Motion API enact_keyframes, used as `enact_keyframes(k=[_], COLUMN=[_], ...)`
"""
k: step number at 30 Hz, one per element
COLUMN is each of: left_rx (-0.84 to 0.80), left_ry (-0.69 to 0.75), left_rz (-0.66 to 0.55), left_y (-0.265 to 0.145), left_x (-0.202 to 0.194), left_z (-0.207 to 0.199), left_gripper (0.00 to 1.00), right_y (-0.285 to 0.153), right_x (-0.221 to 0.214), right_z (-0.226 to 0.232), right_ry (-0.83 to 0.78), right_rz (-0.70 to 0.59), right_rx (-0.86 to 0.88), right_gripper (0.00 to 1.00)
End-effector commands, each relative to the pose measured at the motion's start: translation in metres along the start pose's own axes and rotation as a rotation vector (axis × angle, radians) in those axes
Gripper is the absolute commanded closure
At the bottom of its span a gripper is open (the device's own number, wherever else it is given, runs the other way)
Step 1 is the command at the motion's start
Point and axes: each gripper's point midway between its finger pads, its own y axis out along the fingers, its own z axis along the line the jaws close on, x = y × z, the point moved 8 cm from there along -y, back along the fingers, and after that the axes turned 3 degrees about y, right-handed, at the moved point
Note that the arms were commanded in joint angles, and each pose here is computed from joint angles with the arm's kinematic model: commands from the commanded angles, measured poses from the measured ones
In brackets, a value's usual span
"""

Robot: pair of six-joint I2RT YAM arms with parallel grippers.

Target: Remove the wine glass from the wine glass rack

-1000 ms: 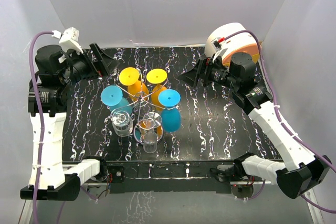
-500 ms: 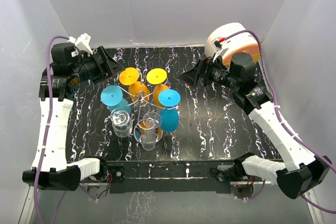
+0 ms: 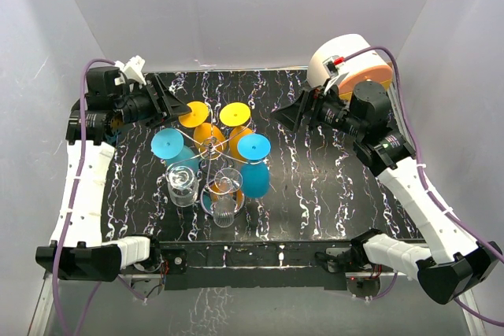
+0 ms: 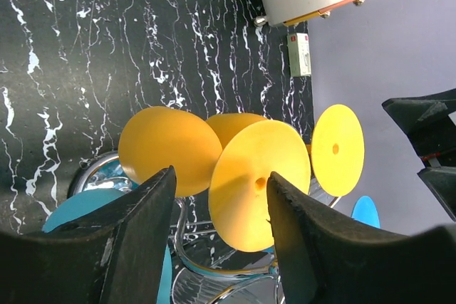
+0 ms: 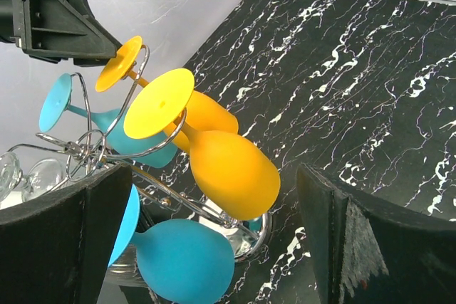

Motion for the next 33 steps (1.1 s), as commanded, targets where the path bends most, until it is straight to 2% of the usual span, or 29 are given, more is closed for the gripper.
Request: enact_keyframes(k=[1,15,33], left_rx=[-0.077,-0.081,-0.097], left_ry=[0.003,-0.008,-0.037], left_rz=[0.006,-0.005,-0.019], left_y=[-0.0083,-0.0115,-0.0125], left_x=[-0.006,-0.0083,-0.0072], left_z=[-0.0106,-0.0122,-0.0156], left_gripper=[0.49,0.66,0.82], right_y=[-0.0035,-0.0054,-0.0077], right_x=[0.0136,0.0135,0.0144], right_z=[0.0067,0.0067,0.0079], right_ry=[-0.054,-0.054,-0.055], right_rz=[-0.068,-0.083,-0.098], right_rx=[0.025,0.021,0.018], right_gripper=[0.02,0.02,0.02])
